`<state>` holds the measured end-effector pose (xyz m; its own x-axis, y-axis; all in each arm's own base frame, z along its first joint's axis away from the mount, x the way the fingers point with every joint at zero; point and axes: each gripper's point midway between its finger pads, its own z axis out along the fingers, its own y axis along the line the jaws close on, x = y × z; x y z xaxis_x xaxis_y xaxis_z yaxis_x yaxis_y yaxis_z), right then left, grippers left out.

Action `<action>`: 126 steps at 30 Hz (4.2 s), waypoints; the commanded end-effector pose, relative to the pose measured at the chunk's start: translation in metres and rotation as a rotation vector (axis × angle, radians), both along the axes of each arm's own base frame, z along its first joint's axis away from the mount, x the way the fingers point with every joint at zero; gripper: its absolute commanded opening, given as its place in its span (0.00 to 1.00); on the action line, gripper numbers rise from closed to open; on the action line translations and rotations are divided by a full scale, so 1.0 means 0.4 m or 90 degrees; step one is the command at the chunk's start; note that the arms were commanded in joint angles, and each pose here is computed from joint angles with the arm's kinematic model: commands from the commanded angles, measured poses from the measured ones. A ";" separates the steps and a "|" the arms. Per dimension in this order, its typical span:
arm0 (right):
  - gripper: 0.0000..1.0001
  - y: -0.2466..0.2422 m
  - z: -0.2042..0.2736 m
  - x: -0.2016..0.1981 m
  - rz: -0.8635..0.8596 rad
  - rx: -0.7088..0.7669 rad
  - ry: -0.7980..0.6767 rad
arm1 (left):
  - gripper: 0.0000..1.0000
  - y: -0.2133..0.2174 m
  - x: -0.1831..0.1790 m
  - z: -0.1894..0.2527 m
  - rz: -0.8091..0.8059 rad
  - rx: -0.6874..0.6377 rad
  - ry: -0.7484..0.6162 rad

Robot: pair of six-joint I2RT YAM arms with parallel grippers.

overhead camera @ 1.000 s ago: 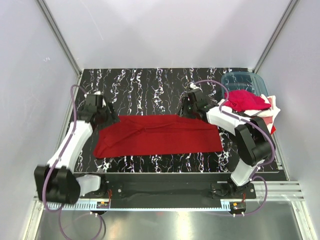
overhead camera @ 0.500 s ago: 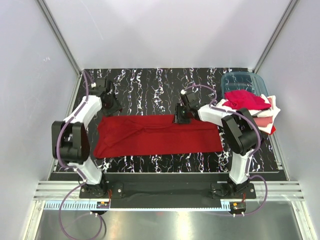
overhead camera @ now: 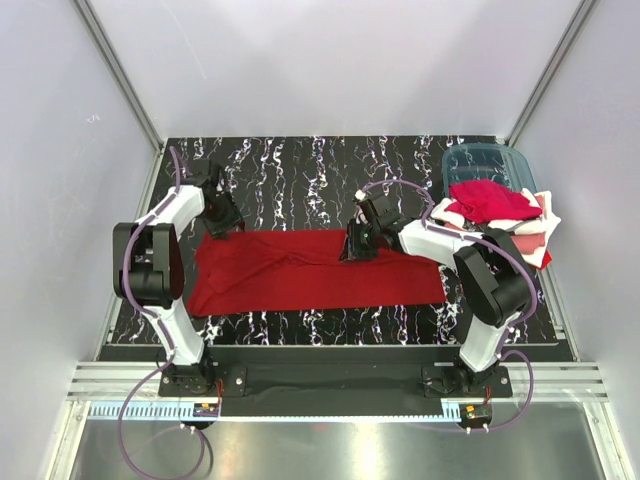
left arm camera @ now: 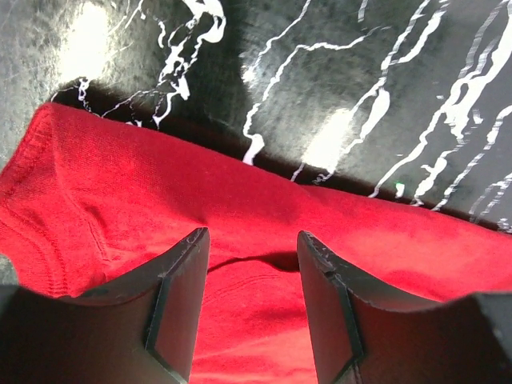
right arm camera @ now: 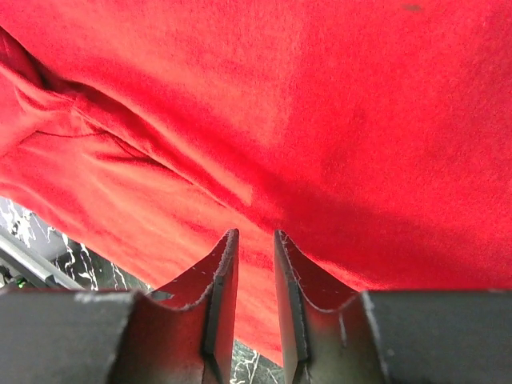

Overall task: Fold and stack the t-shirts
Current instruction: Fold the tshirt

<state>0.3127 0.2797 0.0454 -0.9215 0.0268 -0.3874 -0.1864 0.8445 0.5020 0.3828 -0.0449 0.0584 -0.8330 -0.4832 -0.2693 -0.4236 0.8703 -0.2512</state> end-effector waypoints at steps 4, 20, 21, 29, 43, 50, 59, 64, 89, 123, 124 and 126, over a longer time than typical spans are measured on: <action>0.31 0.031 0.040 0.025 0.009 0.029 -0.032 | 0.53 0.046 0.021 0.006 0.001 0.051 0.022; 0.42 0.017 -0.073 0.090 -0.033 -0.031 0.015 | 0.54 0.209 -0.048 -0.113 0.055 0.167 0.194; 0.42 -0.004 -0.079 0.102 -0.052 -0.040 0.023 | 0.54 0.215 -0.047 -0.114 0.062 0.162 0.194; 0.39 -0.142 -0.108 0.147 -0.184 -0.014 0.069 | 0.60 0.182 0.043 -0.001 0.066 0.100 0.046; 0.50 -0.171 0.058 0.183 -0.187 0.019 -0.072 | 0.90 -0.053 -0.006 0.205 0.119 -0.081 -0.213; 0.49 0.036 0.234 0.138 0.034 0.098 -0.198 | 0.84 -0.036 -0.036 0.127 0.183 -0.103 -0.282; 0.33 0.203 0.147 0.194 0.075 0.025 -0.231 | 0.82 -0.039 -0.045 0.076 0.181 -0.107 -0.274; 0.43 0.309 0.104 0.178 0.144 -0.026 -0.257 | 0.80 -0.032 -0.049 0.064 0.187 -0.102 -0.247; 0.33 0.383 0.111 0.141 0.205 -0.033 -0.336 | 0.70 -0.027 -0.078 0.051 0.197 -0.045 -0.182; 0.20 0.422 0.037 0.128 0.236 -0.038 -0.247 | 0.66 -0.086 -0.094 0.117 0.118 -0.058 -0.205; 0.13 0.424 0.037 0.124 0.240 -0.033 -0.245 | 0.66 -0.088 -0.093 0.116 0.116 -0.059 -0.205; 0.06 0.428 0.043 0.119 0.244 -0.025 -0.243 | 0.66 -0.090 -0.093 0.117 0.113 -0.060 -0.205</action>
